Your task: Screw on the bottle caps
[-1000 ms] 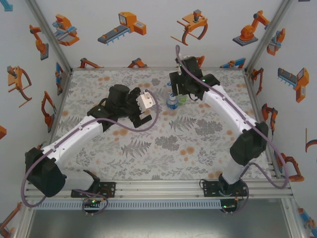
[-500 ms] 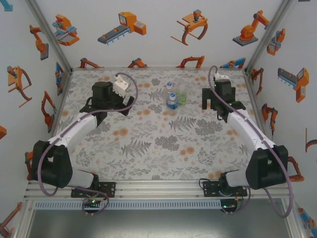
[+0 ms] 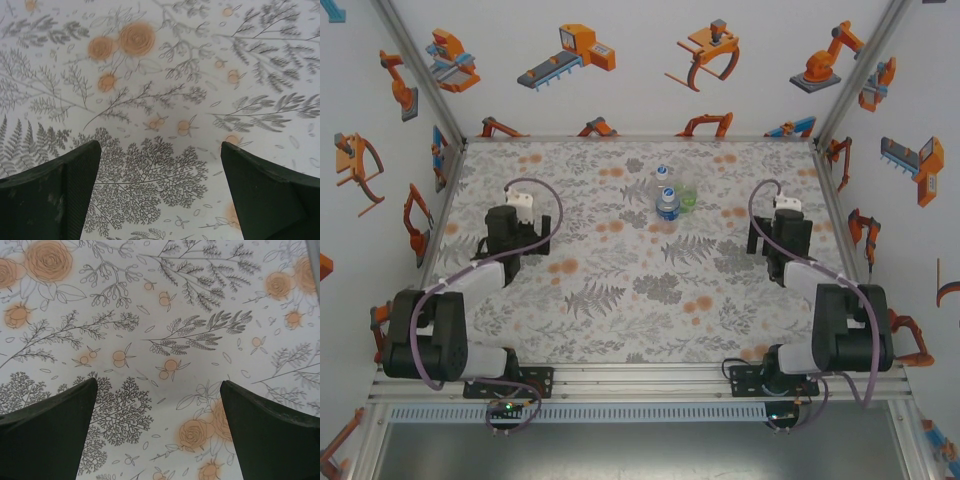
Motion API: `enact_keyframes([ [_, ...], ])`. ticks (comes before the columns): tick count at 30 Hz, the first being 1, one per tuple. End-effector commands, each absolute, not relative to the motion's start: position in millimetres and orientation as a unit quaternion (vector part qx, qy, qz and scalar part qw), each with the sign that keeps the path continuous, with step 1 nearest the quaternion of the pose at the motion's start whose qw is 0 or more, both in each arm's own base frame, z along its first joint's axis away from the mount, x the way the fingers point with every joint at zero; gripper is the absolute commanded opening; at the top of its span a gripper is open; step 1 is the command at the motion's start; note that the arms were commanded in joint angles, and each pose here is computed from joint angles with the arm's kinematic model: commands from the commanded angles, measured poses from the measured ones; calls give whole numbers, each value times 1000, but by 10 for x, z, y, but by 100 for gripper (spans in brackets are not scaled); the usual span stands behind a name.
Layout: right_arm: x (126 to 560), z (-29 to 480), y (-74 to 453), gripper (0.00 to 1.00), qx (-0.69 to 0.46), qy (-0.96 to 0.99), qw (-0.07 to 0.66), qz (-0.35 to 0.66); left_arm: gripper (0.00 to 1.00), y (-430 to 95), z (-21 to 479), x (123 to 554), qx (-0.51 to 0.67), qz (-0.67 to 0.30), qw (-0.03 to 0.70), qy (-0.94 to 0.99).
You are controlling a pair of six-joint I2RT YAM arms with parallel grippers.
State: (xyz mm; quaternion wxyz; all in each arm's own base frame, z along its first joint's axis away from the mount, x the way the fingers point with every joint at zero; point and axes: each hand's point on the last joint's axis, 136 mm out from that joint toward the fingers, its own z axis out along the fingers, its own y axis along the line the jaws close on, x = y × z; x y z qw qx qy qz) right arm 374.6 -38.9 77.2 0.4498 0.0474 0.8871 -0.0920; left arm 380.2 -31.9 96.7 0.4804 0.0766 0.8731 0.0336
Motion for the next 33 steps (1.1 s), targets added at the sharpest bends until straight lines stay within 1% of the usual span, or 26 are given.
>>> enact_keyframes([
  [1, 3979, 1036, -319, 99, 50, 852, 518, -55, 97, -307, 1202, 3928, 54, 13, 555, 830],
  [4, 4003, 1034, -236, 99, 41, 839, 543, -29, 97, -278, 1083, 3923, 48, 12, 557, 829],
  [6, 4002, 938, -199, 99, 30, 838, 545, -21, 97, -240, 1061, 3919, 39, 4, 568, 822],
  [12, 3942, 884, -220, 100, 35, 824, 565, -16, 97, -237, 932, 3902, 42, -46, 586, 808],
  [14, 3947, 890, -219, 99, 35, 824, 566, -15, 97, -252, 904, 3915, 48, -53, 563, 823],
  [15, 3947, 890, -222, 99, 35, 824, 566, -16, 97, -234, 929, 3930, 43, -53, 573, 817],
  [23, 3940, 885, -224, 99, 36, 823, 566, -18, 97, -72, 889, 3980, 2, -24, 560, 828],
  [33, 3943, 883, -220, 99, 36, 824, 565, -16, 97, -67, 887, 3980, 0, -28, 558, 829],
])
